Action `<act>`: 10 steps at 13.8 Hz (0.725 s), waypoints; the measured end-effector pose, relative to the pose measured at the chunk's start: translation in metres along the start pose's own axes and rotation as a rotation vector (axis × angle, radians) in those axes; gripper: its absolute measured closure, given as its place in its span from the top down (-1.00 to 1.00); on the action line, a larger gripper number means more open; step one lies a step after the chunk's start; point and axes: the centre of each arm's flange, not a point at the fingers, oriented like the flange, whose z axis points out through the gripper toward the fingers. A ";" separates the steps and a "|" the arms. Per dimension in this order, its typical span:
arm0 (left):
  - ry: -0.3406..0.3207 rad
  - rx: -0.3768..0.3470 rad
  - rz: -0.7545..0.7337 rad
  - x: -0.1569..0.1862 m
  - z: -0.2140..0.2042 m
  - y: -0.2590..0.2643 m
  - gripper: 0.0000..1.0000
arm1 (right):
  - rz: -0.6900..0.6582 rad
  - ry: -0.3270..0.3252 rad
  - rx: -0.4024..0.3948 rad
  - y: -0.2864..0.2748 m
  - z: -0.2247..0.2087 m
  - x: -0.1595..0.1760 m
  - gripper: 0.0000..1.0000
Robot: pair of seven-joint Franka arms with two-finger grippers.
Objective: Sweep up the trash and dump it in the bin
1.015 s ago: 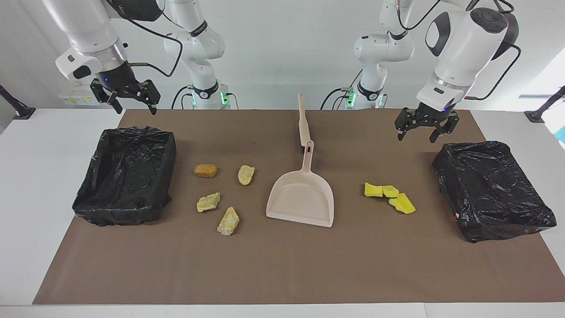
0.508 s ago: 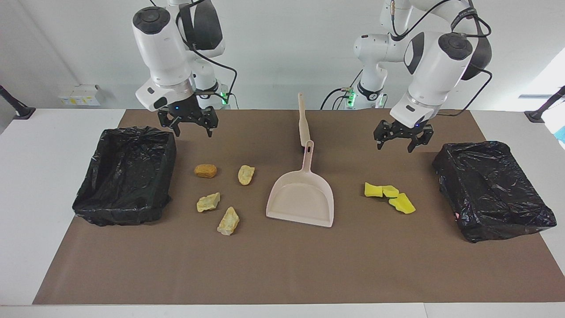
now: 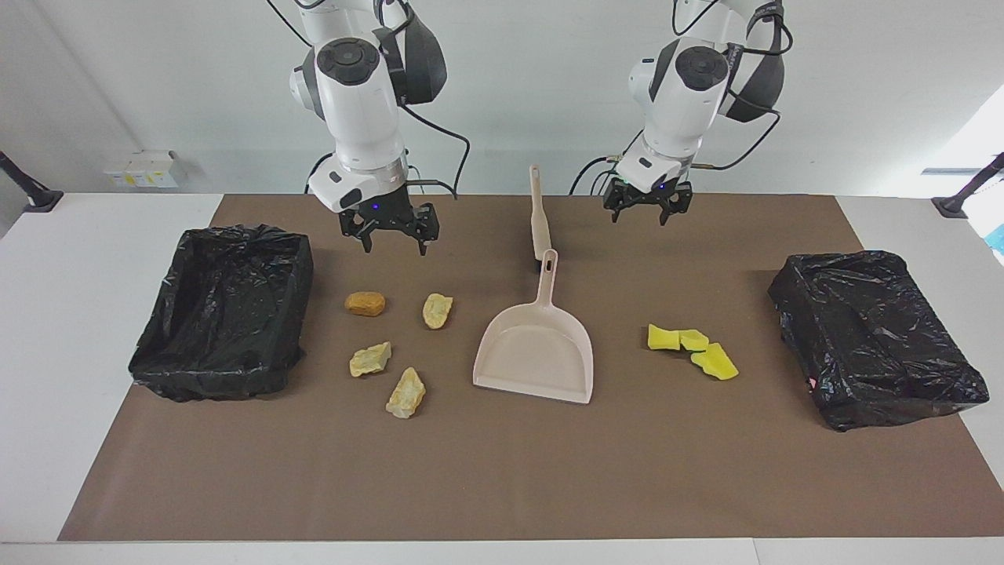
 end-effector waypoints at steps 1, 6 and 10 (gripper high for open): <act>-0.011 0.001 0.001 -0.022 0.008 0.019 1.00 | -0.001 -0.005 -0.002 0.000 0.003 -0.001 1.00; 0.006 0.022 0.021 -0.091 0.056 0.098 1.00 | -0.041 0.001 0.003 -0.028 0.019 -0.006 1.00; 0.000 0.019 0.024 -0.109 0.119 0.119 1.00 | -0.037 -0.054 0.039 -0.040 0.039 -0.007 1.00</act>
